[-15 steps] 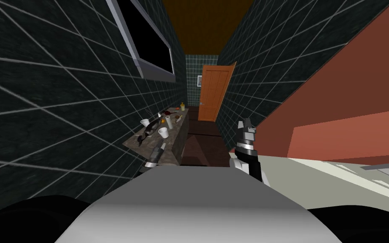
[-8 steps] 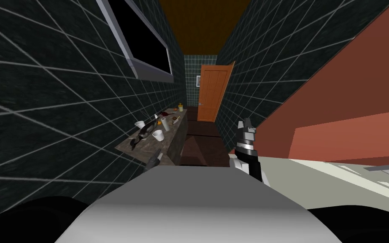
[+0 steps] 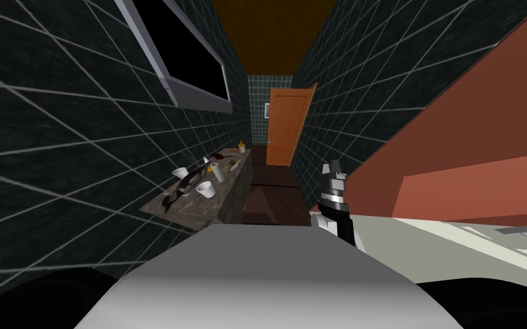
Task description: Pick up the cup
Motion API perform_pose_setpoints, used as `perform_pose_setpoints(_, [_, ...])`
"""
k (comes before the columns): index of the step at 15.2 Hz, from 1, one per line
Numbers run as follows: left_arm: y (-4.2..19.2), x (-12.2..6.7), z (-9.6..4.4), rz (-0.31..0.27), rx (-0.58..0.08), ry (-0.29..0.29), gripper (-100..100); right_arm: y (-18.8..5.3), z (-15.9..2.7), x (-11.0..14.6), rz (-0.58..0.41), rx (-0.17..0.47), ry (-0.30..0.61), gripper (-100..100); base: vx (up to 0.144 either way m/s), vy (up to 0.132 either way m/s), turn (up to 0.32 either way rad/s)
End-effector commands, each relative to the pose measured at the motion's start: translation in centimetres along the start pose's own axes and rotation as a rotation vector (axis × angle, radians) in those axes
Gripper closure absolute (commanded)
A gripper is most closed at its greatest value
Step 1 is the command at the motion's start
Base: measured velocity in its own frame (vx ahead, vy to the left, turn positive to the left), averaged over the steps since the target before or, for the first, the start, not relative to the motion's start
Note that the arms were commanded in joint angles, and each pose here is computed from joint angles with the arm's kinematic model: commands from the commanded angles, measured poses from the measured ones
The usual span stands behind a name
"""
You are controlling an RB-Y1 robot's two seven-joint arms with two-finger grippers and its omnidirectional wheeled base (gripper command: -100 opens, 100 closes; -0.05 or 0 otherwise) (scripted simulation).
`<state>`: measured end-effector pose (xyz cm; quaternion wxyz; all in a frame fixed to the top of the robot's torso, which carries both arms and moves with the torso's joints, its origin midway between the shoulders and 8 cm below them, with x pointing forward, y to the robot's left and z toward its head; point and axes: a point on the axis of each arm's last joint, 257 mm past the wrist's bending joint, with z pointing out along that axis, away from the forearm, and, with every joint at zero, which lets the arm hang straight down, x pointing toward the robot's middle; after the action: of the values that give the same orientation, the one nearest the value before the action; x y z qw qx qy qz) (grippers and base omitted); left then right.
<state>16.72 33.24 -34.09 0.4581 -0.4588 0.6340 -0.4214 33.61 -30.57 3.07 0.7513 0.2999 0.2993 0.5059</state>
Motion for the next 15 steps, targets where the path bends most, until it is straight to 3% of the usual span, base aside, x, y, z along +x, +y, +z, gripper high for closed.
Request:
perform_pose_setpoints(1, [2.6, -0.2, -3.3, -0.024, -0.082, 0.022, -100, 0.0, 0.0, 0.0, 0.000, 0.000, 0.000, 0, 0.255, -0.053, -0.022])
perform_pose_setpoints(2, [4.0, -0.3, -4.8, -0.024, -0.127, 0.018, -100, 0.0, 0.0, 0.0, 0.000, 0.000, 0.000, 0, 0.264, -0.063, -0.017])
perform_pose_setpoints(3, [4.3, -0.4, -5.0, -0.023, -0.134, 0.017, -100, 0.0, 0.0, 0.0, 0.000, 0.000, 0.000, 0, 0.185, -0.067, -0.008])
perform_pose_setpoints(4, [5.6, -0.6, -7.4, -0.037, -0.183, 0.034, -100, 0.0, 0.0, 0.0, 0.000, 0.000, 0.000, 0, 0.193, -0.080, -0.020])
perform_pose_setpoints(5, [6.6, -0.6, -8.6, -0.038, -0.218, 0.029, -100, 0.0, 0.0, 0.0, 0.000, 0.000, 0.000, 0, 0.189, -0.069, -0.015])
perform_pose_setpoints(6, [6.7, -0.6, -8.8, -0.039, -0.222, 0.028, -100, 0.0, 0.0, 0.0, 0.000, 0.000, 0.000, 0, 0.122, -0.030, 0.004])
perform_pose_setpoints(7, [8.5, -1.0, -12.1, -0.051, -0.294, 0.039, -100, 0.0, 0.0, 0.0, 0.000, 0.000, 0.000, 0, 0.142, -0.018, -0.021])
perform_pose_setpoints(9, [8.7, -0.9, -12.9, -0.055, -0.310, 0.037, -100, 0.0, 0.0, 0.0, 0.000, 0.000, 0.000, 0, 0.148, -0.019, -0.017])
perform_pose_setpoints(10, [9.5, -1.1, -15.6, -0.072, -0.361, 0.051, -100, 0.0, 0.0, 0.0, 0.000, 0.000, 0.000, 0, 0.184, -0.039, -0.020])
perform_pose_setpoints(11, [10.3, -1.2, -17.1, -0.071, -0.397, 0.045, -100, 0.0, 0.0, 0.0, 0.000, 0.000, 0.000, 0, 0.215, -0.038, -0.013])
perform_pose_setpoints(12, [10.3, -1.2, -17.1, -0.071, -0.397, 0.045, -100, 0.0, 0.0, 0.0, 0.000, 0.000, 0.000, 0, 0.163, -0.013, 0.005])
perform_pose_setpoints(13, [11.0, -1.5, -20.2, -0.087, -0.454, 0.056, -100, 0.0, 0.0, 0.0, 0.000, 0.000, 0.000, 0, 0.202, -0.016, -0.022])
perform_pose_setpoints(14, [11.5, -1.6, -21.3, -0.086, -0.481, 0.052, -100, 0.0, 0.0, 0.0, 0.000, 0.000, 0.000, 0, 0.222, -0.021, -0.021])
perform_pose_setpoints(15, [12.1, -2.1, -24.3, -0.096, -0.538, 0.060, -100, 0.0, 0.0, 0.0, 0.000, 0.000, 0.000, 0, 0.268, -0.037, -0.024])
